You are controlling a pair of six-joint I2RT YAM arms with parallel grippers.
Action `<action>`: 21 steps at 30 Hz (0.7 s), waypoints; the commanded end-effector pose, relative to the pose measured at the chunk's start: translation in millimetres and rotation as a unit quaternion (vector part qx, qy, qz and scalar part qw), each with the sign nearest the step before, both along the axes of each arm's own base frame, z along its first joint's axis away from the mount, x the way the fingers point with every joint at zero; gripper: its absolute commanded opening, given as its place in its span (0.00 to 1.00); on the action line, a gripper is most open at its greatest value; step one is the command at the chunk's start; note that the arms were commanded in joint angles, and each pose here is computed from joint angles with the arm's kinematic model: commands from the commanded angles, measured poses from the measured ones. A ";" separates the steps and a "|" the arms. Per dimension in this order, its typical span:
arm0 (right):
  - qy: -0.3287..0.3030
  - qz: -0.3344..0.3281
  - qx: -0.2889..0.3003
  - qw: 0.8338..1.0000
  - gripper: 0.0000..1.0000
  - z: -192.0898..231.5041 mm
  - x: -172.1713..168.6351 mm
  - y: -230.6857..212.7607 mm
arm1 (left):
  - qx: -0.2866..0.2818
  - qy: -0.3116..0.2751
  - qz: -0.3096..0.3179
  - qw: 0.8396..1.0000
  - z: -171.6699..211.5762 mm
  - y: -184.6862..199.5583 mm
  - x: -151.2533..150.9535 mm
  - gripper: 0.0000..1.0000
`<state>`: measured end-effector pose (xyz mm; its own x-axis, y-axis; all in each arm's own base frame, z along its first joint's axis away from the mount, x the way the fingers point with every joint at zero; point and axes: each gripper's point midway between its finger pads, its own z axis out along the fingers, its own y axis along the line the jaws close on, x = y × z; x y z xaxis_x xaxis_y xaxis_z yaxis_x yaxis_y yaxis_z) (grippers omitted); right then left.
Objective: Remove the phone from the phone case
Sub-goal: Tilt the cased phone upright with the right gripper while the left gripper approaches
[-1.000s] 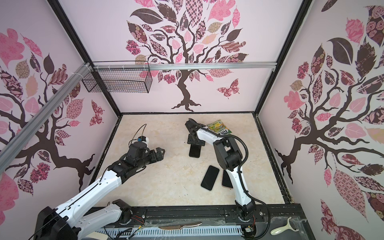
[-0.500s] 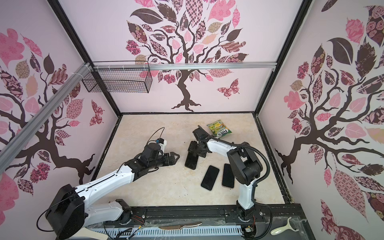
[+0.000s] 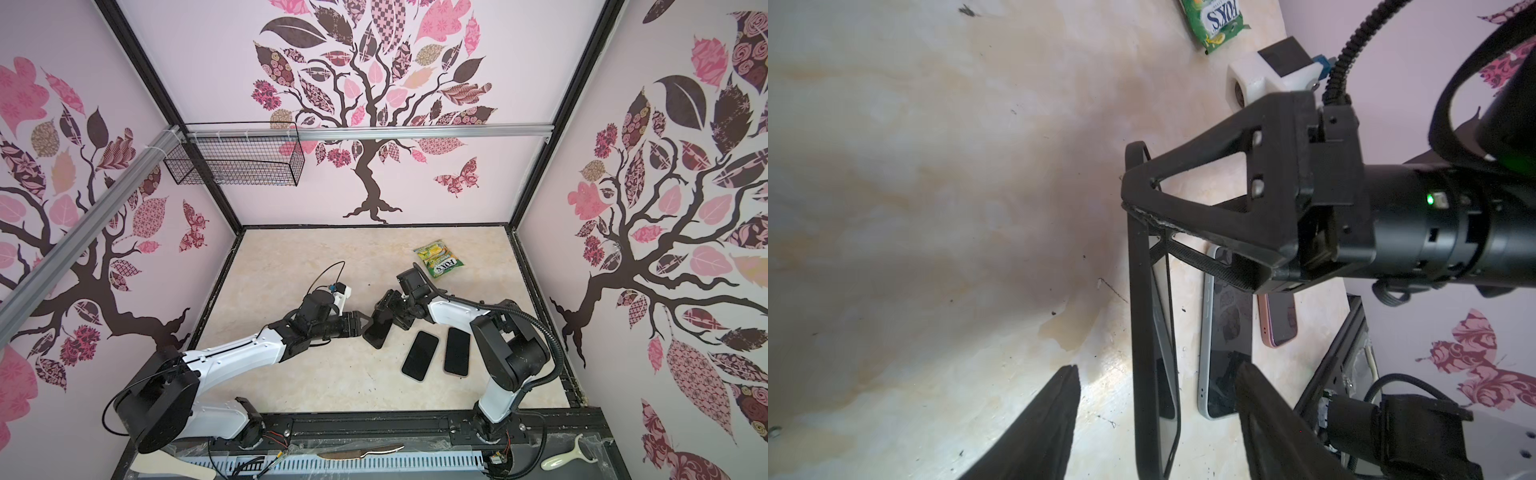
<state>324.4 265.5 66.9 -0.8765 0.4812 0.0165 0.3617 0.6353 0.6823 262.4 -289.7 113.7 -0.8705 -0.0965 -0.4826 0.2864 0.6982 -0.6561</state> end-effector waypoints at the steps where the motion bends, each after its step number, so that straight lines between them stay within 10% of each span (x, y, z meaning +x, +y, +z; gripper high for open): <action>1: -0.026 -0.020 0.066 0.997 0.51 41.4 7.5 9.1 | -0.011 -0.008 -0.013 1.000 2.8 -7.1 -0.1 0.58; 21: -0.030 -0.063 0.112 0.991 0.47 56.5 3.1 4.0 | -0.007 -0.006 -0.026 1.000 -1.3 -15.8 -1.3 0.22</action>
<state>323.1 267.2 94.1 -0.8164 0.5707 0.0882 0.4193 0.4809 0.7701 257.2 -298.1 103.6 -0.8829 -0.0630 -0.4652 0.2983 0.6898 -0.6596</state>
